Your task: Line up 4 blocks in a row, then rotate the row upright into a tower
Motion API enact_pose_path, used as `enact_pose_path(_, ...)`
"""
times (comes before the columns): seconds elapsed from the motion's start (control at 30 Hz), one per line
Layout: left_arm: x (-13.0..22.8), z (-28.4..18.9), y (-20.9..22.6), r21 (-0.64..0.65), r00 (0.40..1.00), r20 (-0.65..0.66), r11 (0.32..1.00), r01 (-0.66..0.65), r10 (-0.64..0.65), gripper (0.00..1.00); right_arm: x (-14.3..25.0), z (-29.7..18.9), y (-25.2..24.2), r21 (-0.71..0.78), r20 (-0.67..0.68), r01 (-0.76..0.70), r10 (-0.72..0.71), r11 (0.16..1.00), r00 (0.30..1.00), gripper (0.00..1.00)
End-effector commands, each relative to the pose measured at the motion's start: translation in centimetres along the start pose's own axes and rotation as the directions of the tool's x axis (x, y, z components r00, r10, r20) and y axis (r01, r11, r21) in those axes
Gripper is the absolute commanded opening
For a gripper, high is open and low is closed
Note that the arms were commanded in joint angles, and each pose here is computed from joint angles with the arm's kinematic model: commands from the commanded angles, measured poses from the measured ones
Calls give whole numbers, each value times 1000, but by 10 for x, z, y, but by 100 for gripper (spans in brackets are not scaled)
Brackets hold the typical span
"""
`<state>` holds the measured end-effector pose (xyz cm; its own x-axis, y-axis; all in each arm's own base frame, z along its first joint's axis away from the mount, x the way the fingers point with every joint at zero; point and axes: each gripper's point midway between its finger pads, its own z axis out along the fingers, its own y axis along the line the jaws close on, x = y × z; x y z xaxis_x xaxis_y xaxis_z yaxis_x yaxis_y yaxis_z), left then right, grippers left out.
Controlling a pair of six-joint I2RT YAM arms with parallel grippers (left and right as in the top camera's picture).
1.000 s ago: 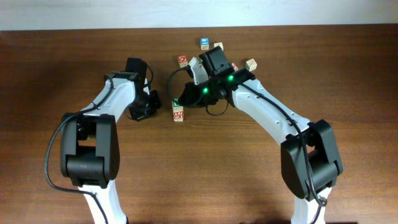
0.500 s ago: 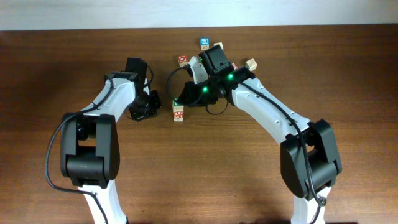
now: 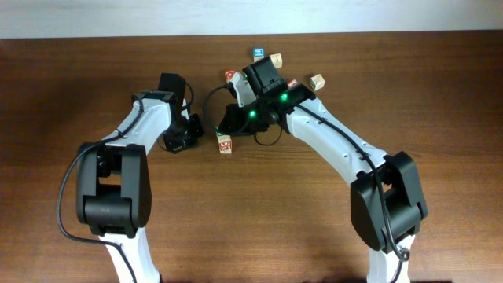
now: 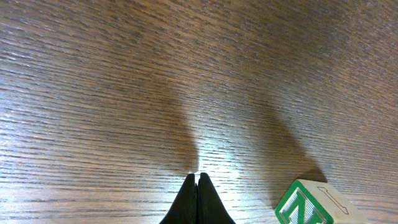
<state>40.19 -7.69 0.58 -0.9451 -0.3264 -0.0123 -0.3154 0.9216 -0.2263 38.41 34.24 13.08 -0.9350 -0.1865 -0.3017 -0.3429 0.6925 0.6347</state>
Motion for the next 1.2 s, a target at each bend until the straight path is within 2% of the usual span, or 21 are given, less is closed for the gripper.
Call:
enact_pose_path(0.0, -6, -9, -1, -3, 999, 23, 999, -48, 48, 0, -20, -21, 12, 20, 23, 73, -73, 997, 997, 15)
enact_pose_path(0.07, -19, -35, 2, -56, 994, 88, 997, -54, 58, 0, -39, -56, 12, 86, 51, 100, -105, 991, 993, 17)
enact_pose_path(0.17, -39, -117, -5, -112, 952, 272, 987, -113, 139, 0, -78, -143, 20, 172, 166, 152, -181, 973, 970, 25)
enact_pose_path(0.23, -39, -159, -11, -121, 913, 352, 977, -173, 206, 2, -91, -203, 16, 260, 233, 152, -215, 954, 949, 39)
enact_pose_path(0.27, -34, -190, -16, -133, 867, 411, 960, -248, 281, 5, -90, -247, 7, 346, 272, 116, -218, 931, 937, 51)
enact_pose_path(0.3, -29, -210, -18, -147, 833, 445, 944, -295, 330, 8, -88, -265, 1, 389, 289, 87, -211, 917, 934, 57)
enact_pose_path(0.4, -5, -260, -18, -197, 744, 506, 899, -392, 436, 15, -64, -331, -11, 550, 336, -20, -200, 835, 920, 70)
enact_pose_path(0.43, 4, -271, -16, -198, 736, 517, 897, -394, 437, 17, -58, -349, -9, 591, 359, -41, -217, 806, 908, 72)
enact_pose_path(0.57, 44, -298, -3, -198, 737, 515, 898, -394, 437, 15, -32, -392, 25, 595, 431, -39, -278, 803, 859, 80)
enact_pose_path(0.63, 74, -303, 11, -206, 761, 478, 899, -388, 438, 3, 5, -416, 22, 653, 431, -105, -254, 750, 866, 85)
enact_pose_path(0.73, 92, -306, 25, -230, 760, 482, 900, -370, 436, 3, 61, -429, -6, 721, 434, -250, -139, 647, 890, 86)
enact_pose_path(0.77, 96, -306, 27, -231, 754, 493, 900, -369, 435, 16, 85, -431, -19, 748, 435, -299, -97, 593, 895, 86)
enact_pose_path(0.8, 99, -306, 29, -230, 751, 497, 900, -370, 435, 99, 101, -429, -26, 767, 418, -301, -84, 566, 905, 86)
enact_pose_path(0.93, 105, -304, 30, -219, 760, 483, 900, -377, 436, 99, 148, -418, -41, 780, 406, -302, -75, 549, 911, 87)
enact_pose_path(1.0, 106, -304, 30, -219, 760, 482, 900, -377, 436, 99, 167, -418, -41, 754, 455, -349, -59, 557, 889, 92)
enact_pose_path(1.03, 106, -304, 30, -219, 760, 482, 900, -377, 436, 99, 173, -419, -40, 735, 479, -376, -39, 565, 877, 98)
enact_pose_path(1.1, 106, -304, 30, -219, 760, 482, 900, -377, 436, 99, 184, -409, -28, 654, 509, -411, 33, 635, 860, 98)
enact_pose_path(1.17, 106, -304, 30, -219, 760, 482, 900, -377, 436, 99, 185, -394, -14, 584, 487, -381, 66, 717, 871, 98)
